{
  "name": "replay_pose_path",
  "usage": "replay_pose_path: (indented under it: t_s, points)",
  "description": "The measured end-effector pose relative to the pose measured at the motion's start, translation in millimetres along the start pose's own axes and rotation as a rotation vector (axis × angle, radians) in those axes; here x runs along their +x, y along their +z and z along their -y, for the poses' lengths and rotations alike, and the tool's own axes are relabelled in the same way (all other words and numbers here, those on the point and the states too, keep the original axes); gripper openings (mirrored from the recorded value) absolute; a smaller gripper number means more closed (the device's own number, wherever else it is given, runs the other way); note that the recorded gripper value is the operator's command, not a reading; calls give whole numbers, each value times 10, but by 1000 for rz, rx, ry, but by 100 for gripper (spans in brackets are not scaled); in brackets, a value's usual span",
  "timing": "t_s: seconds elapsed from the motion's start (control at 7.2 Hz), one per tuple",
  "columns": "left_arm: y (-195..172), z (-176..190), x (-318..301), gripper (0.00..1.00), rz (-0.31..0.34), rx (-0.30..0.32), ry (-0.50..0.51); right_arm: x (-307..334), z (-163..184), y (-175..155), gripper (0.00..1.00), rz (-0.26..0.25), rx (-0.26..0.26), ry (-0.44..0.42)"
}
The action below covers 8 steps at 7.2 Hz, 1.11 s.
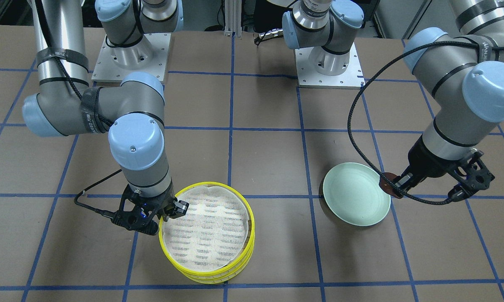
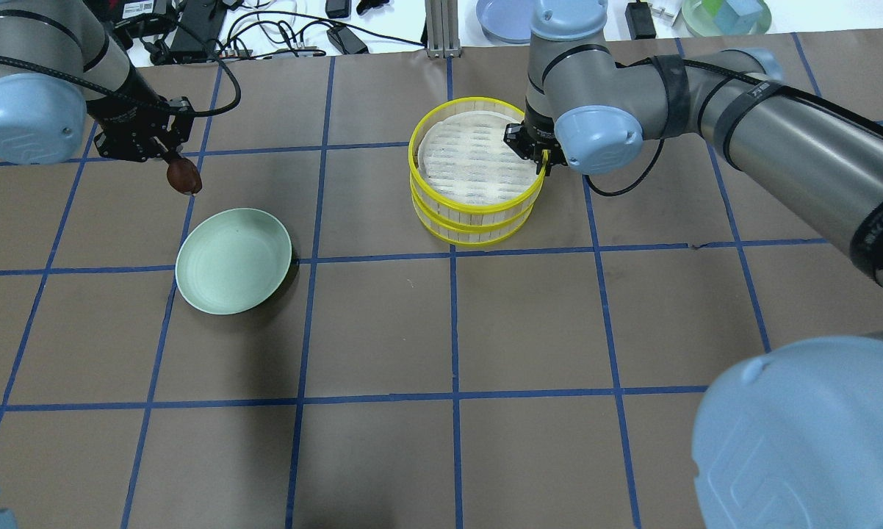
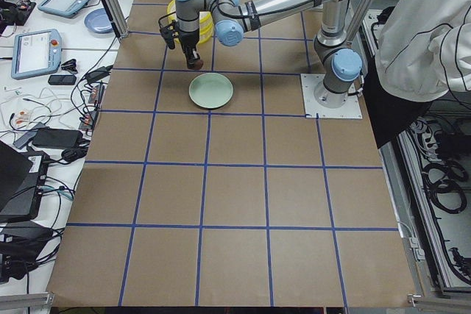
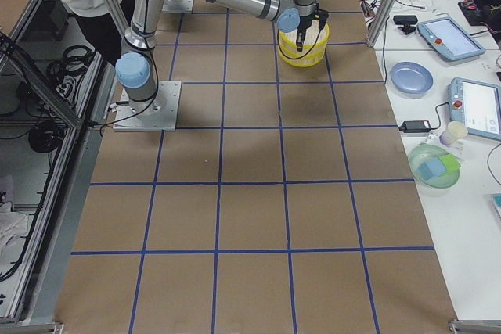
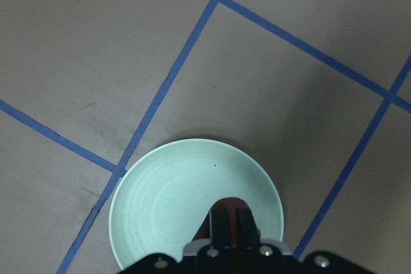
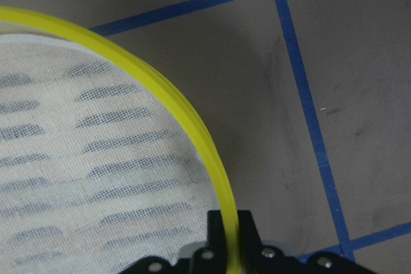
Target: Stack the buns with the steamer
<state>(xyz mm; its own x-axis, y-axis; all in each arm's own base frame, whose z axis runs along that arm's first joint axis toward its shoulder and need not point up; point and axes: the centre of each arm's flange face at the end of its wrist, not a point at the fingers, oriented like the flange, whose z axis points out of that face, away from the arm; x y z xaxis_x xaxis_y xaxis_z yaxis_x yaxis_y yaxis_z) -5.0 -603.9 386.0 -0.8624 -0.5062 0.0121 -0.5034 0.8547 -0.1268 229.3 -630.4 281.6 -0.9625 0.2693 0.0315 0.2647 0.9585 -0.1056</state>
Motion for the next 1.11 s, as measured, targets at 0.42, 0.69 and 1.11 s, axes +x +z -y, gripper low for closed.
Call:
replay_pose_path:
  t_s: [0.42,0.69,1.11]
  points:
    - [-255,-134,198,0,-34,35,1,-50,-34,-2,100,0,1,-3]
    - [-382,-228,331,0,-63,47,-7,-50,-26,-144,100,11,17,-8]
    - [-490,-438,709,0,-149,46,-66,92,-106,-868,100,81,20,-104]
